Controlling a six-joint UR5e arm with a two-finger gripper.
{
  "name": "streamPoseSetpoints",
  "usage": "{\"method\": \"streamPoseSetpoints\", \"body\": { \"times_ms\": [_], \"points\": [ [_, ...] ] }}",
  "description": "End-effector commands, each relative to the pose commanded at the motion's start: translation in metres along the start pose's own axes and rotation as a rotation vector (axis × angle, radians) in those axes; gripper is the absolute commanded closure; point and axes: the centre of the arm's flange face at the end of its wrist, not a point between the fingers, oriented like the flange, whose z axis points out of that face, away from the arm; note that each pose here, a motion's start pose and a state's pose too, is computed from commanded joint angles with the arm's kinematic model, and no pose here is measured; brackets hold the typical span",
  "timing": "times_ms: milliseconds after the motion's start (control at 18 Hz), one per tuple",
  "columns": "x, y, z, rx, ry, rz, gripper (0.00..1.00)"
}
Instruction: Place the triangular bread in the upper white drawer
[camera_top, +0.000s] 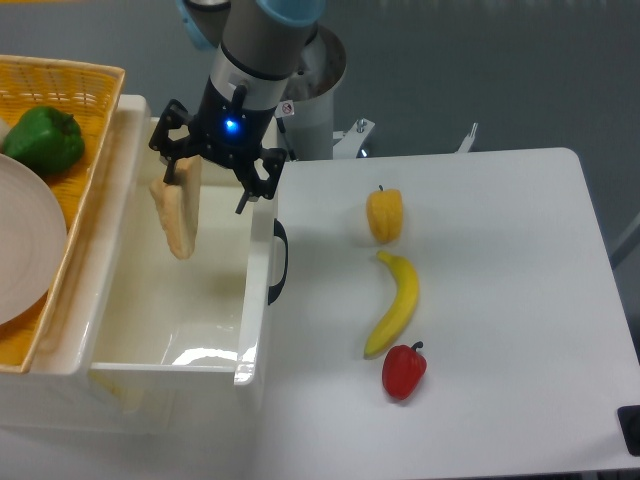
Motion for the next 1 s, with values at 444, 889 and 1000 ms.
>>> {"method": "streamPoseSetpoints", "body": {
  "times_ms": [444, 889, 1000],
  "points": [
    [-0.021, 0.001, -0.017, 0.025, -0.04, -0.024, 0.01],
    [-0.087, 0.022, -0.038, -0.075, -0.218, 0.05, 0.0],
    [-0.101, 0.025, -0.029, -0.143, -0.26, 0.071, 0.0]
  ]
}}
